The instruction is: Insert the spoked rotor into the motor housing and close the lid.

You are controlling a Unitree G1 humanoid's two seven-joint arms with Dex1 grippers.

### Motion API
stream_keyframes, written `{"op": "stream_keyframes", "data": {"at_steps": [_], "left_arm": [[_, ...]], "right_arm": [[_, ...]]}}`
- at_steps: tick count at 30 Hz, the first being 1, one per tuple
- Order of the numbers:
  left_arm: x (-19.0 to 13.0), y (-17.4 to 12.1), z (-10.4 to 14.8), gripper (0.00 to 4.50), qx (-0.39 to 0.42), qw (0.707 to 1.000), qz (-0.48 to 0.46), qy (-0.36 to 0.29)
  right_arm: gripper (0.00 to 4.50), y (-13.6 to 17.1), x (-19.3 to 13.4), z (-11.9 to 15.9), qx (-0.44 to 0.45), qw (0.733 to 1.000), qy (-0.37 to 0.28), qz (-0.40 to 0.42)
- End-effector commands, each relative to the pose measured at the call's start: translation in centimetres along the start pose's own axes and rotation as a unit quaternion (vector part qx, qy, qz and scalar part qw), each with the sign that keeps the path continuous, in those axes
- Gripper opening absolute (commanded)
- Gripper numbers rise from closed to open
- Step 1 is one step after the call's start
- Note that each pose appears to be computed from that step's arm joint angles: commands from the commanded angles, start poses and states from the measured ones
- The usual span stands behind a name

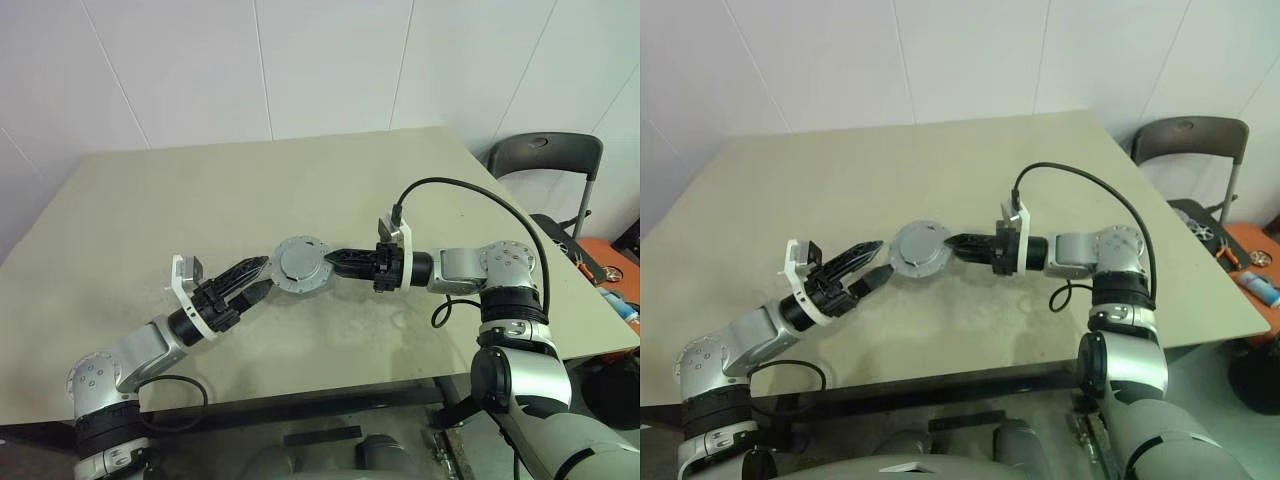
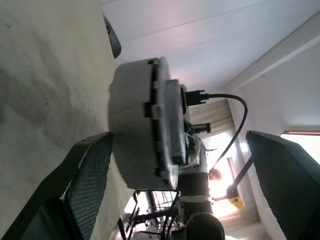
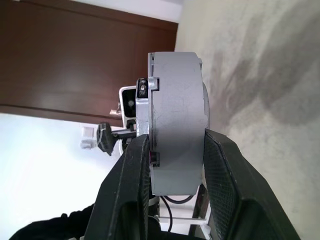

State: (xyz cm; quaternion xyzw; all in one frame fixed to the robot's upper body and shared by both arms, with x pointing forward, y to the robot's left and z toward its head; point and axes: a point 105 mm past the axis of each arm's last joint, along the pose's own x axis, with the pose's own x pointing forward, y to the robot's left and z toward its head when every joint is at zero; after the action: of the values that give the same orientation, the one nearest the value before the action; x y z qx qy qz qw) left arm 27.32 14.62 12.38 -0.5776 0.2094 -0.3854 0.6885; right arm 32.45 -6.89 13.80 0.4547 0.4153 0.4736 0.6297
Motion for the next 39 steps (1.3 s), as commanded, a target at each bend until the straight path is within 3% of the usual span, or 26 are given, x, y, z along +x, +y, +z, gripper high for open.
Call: {"op": "stream_keyframes", "data": {"at_steps": [1, 19, 22, 27, 39], "left_arm": [[0.2, -1.0, 0.6, 4.5, 0.002, 1.0, -0.02, -0.009], [1.4, -1.7, -0.3, 4.5, 0.006, 0.999, -0.039, 0.018], [1.4, -1.8, -0.3, 3.9, 0.0, 0.999, -0.043, 0.015], [1.5, -1.9, -0.5, 2.35, -0.003, 0.999, -0.043, 0.017], [1.5, -2.1, -0.6, 2.31, -0.007, 0.999, -0.046, 0.019]], "right_arm": [[1.17, 3.6, 0.5, 0.5, -0.047, 0.997, 0.004, 0.059], [1.17, 3.6, 2.0, -1.3, -0.054, 0.996, 0.043, 0.061], [1.17, 3.6, 2.0, -1.4, -0.053, 0.996, 0.044, 0.061], [1.17, 3.5, 2.0, -1.5, -0.051, 0.996, 0.046, 0.059], [1.17, 3.0, 2.1, -1.8, -0.055, 0.996, 0.05, 0.046]]}}
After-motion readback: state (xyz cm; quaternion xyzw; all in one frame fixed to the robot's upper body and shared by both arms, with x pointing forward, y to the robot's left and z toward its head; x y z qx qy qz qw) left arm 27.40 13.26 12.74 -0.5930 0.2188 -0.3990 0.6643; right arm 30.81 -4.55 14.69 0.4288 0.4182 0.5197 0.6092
